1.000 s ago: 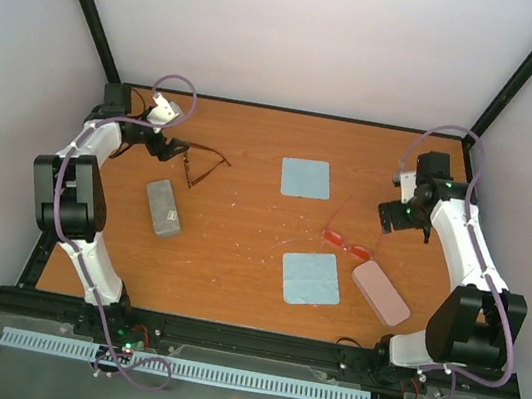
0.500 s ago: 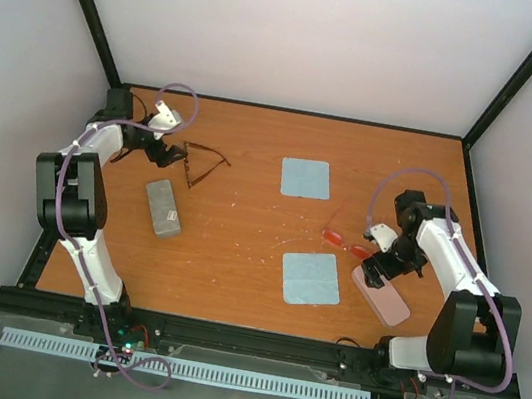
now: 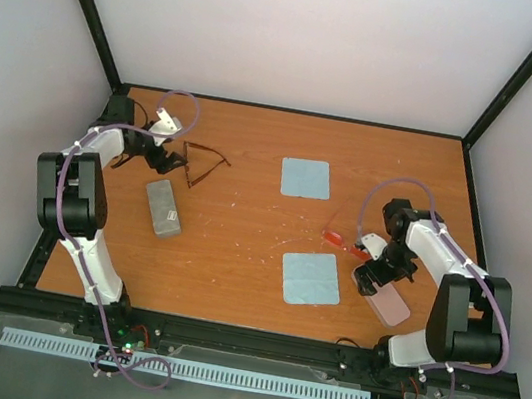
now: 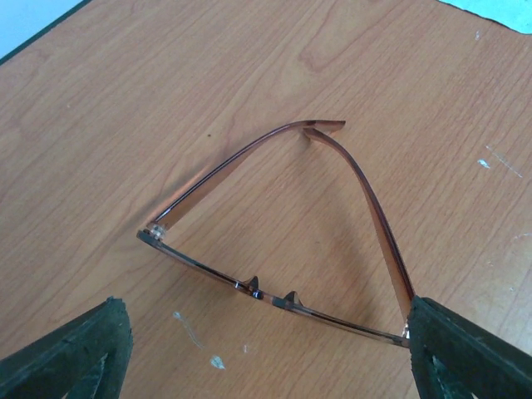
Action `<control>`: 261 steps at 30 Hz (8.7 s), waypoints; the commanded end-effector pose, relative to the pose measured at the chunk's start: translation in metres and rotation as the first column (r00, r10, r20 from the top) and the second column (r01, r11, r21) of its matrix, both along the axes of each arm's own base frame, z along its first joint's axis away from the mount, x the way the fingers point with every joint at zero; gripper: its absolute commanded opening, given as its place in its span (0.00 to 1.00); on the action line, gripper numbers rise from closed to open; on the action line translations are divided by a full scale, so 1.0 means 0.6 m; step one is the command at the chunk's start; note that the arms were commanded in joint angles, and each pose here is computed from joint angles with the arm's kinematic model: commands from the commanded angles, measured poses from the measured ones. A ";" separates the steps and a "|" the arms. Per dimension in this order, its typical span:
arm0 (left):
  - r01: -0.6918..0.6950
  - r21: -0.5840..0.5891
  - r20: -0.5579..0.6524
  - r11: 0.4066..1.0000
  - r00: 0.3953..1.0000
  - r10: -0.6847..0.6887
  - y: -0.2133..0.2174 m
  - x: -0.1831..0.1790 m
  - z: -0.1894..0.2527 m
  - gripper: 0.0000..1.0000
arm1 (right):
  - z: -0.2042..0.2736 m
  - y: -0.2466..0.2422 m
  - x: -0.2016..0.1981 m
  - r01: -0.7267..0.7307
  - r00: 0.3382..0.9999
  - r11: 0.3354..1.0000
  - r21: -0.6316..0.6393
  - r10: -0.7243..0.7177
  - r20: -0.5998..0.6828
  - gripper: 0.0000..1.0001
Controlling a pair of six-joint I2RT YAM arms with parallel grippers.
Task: Organize the sunglasses
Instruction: Pick up the sunglasses case from the center of the board, then open the sunglasses case, then place the sunglasses case at the center of the board, then adjust the sunglasses case at the center of the board.
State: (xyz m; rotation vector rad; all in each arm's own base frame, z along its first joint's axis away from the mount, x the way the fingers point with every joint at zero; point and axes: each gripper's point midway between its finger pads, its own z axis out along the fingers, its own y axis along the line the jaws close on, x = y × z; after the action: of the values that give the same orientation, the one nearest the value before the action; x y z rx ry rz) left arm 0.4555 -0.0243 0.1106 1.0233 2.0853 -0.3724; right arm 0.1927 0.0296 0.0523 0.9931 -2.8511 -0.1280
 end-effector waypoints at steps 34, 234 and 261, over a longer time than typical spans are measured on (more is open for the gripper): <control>0.035 -0.118 0.016 0.992 0.999 -0.033 -0.034 0.005 0.052 0.87 | 0.050 0.021 0.066 0.163 0.986 0.987 0.001 -0.162 0.047 0.34; -0.070 -0.172 0.174 0.983 0.980 0.101 -0.089 -0.034 0.101 1.00 | -0.099 0.478 0.361 -0.533 0.659 0.807 -0.256 0.585 0.472 0.03; -0.099 -0.180 0.189 0.979 0.973 0.133 -0.083 -0.022 0.113 0.99 | 0.061 0.532 0.341 -0.436 0.644 0.891 -0.124 0.405 0.649 0.22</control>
State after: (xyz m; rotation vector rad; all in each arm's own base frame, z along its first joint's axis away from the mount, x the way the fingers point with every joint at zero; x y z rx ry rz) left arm 0.4363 -0.0781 0.1614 0.8224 1.9242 -0.3899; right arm 0.4007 0.3335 0.0363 2.0810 -2.9072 0.3877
